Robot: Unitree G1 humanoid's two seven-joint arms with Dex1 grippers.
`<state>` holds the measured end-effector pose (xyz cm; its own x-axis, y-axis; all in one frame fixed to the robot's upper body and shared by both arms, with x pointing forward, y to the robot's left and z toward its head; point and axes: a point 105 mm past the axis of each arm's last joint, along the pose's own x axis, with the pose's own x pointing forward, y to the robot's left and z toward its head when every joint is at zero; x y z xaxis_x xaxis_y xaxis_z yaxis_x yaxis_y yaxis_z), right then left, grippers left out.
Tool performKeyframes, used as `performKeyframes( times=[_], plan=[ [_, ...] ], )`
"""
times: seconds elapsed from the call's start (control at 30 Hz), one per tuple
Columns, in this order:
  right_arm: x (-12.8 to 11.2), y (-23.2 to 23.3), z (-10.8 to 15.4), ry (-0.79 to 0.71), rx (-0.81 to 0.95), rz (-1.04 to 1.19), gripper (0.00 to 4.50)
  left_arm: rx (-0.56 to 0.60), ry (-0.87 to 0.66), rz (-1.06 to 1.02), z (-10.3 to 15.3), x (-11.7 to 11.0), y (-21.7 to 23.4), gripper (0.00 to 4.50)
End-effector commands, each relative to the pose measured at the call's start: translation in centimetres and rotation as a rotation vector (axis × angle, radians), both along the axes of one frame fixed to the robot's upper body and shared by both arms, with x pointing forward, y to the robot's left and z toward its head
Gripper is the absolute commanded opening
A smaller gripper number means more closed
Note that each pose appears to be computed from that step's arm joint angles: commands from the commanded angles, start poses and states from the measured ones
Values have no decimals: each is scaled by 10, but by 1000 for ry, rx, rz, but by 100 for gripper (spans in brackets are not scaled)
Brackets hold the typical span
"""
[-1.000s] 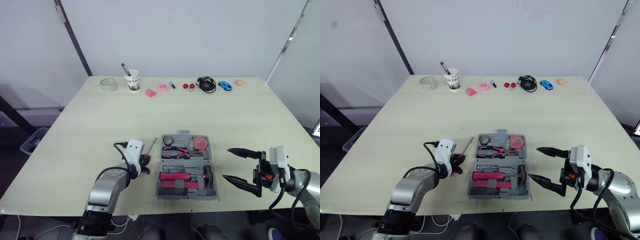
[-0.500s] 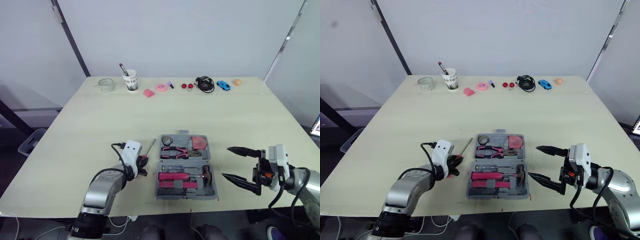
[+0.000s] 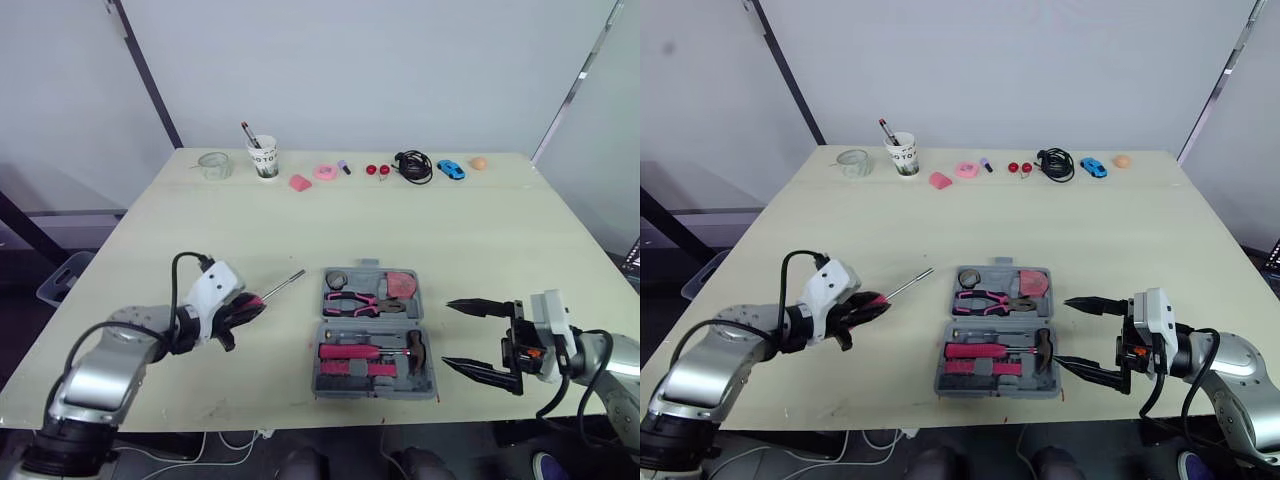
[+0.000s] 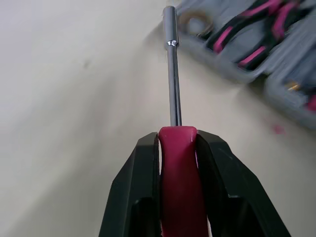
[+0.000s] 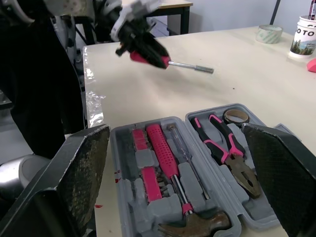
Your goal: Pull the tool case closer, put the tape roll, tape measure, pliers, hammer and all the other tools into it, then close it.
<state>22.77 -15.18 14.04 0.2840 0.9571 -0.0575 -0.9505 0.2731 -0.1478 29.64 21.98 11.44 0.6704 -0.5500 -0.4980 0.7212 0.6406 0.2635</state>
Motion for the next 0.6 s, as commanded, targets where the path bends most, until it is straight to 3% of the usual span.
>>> performKeyframes(
  times=[0.03, 0.3, 0.6],
  plan=[
    [-1, -3, 4, -29, 10, 6, 450, 20, 2, -237, 13, -10, -29, 60],
    [-2, -11, 2, -20, -9, -7, 450, 64, 82, -638, 21, -26, -90, 60],
    [-3, -16, -3, -19, -34, -19, 450, 136, 125, -760, 0, -23, -126, 60]
  ],
)
